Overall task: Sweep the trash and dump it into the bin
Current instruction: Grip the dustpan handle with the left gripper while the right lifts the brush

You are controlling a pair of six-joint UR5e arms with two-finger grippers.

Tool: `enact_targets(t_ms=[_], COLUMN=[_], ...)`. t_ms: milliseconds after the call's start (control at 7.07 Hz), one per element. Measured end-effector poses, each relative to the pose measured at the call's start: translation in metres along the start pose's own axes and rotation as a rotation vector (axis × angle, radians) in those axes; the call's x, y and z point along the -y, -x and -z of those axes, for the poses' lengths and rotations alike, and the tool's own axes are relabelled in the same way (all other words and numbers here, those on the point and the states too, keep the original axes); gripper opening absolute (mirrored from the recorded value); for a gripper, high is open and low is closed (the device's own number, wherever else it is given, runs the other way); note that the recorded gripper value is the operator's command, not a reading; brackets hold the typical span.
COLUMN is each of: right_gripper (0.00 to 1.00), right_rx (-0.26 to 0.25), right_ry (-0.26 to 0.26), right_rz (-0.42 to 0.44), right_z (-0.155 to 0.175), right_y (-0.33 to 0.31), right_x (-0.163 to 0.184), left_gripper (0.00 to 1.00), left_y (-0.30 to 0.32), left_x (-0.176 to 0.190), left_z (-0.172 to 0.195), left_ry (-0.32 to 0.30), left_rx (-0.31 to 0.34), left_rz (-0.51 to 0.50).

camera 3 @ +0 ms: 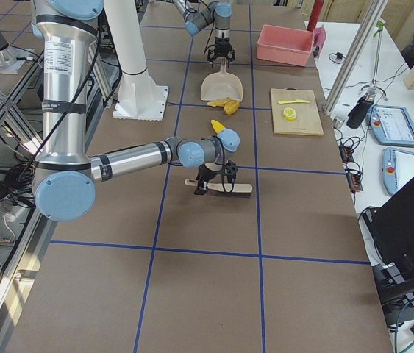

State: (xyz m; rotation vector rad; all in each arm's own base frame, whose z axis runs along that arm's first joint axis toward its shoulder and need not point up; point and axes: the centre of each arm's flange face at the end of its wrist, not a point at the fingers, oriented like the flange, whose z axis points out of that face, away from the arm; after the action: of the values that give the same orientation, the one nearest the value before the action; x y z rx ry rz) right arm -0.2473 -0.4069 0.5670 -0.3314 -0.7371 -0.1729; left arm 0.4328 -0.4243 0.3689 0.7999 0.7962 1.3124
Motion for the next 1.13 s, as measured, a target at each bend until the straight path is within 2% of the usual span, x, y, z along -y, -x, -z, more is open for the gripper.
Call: enact_targets(t_ms=[141,424,849,1132], right_gripper=[0.00,0.00,0.00,0.00], right_rx=[0.004,0.022,0.045,0.007], right_ry=[-0.001,-0.023,-0.085,-0.086], right_rz=[0.004,0.011,0.012,0.038], right_z=[0.001,0.014,0.066,0.091], right_y=[0.002,-0.001,0.008,0.068], right_x=[0.001,0.003,0.005,0.021], left_gripper=[0.96,0.96,0.96,0.97], left_y=[0.001,0.006,0.008,0.006], left_x=[-0.012,-0.019,-0.025,-0.033], left_z=[-0.003,0.001,0.010,0.011], left_ry=[-0.034,-0.064,-0.071,-0.069], left_rx=[0.016,0.035,0.048,0.050], left_rz=[-0.013,-0.016,-0.013,-0.012])
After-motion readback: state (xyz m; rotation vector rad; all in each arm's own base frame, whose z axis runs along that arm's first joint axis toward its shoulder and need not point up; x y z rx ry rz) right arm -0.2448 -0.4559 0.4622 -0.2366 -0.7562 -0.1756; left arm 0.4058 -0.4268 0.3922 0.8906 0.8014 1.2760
